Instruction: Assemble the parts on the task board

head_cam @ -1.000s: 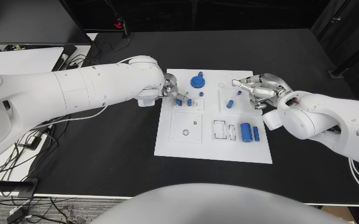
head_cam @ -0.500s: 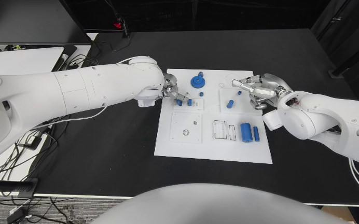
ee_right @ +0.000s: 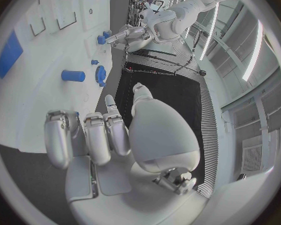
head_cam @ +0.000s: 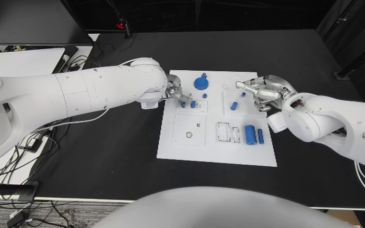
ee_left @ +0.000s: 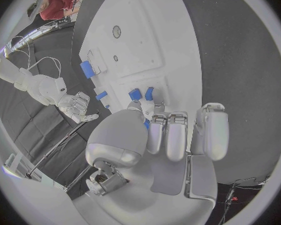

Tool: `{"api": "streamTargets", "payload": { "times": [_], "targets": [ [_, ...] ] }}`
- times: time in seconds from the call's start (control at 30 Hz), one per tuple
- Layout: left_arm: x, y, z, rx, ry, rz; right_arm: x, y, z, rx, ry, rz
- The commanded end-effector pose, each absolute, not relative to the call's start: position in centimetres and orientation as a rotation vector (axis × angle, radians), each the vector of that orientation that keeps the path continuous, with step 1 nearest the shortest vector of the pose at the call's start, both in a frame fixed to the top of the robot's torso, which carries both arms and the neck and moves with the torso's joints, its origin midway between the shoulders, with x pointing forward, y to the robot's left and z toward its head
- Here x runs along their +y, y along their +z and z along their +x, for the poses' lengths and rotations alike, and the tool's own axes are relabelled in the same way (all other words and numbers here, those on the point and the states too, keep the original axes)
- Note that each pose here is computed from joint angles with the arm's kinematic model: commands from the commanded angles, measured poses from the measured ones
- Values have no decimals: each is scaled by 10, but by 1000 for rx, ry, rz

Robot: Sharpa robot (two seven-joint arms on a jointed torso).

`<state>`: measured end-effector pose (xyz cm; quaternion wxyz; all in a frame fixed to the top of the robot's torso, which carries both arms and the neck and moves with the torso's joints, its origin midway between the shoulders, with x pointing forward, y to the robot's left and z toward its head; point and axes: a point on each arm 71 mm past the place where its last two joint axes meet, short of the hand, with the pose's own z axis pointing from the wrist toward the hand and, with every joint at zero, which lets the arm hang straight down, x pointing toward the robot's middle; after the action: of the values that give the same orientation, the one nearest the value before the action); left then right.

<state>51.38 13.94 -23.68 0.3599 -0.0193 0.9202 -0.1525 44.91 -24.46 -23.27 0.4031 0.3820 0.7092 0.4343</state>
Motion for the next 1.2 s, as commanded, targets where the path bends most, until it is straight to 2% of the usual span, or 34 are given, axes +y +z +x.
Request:
{"api": "streamTargets", "payload": {
  "times": [0.03, 0.37, 0.57, 0.7, 0.83, 1.0, 1.2],
  "targets": [
    [136, -236, 514, 2352, -423, -44, -243, -232, 449, 1798, 1107, 958],
    [139, -237, 513, 2378, -386, -42, -243, -232, 448, 1801, 1109, 958],
    [140, -233, 516, 2309, -418, -72, -243, -233, 448, 1801, 1108, 958],
    [143, -226, 518, 2184, -485, -116, -243, -233, 448, 1800, 1108, 958],
    [149, -213, 522, 2002, -586, -171, -243, -233, 448, 1799, 1109, 958],
    [153, -188, 525, 1689, -784, -251, -244, -232, 448, 1795, 1110, 956],
    [149, -174, 526, 1492, -994, -292, -243, -232, 449, 1790, 1115, 952]
  ]
}}
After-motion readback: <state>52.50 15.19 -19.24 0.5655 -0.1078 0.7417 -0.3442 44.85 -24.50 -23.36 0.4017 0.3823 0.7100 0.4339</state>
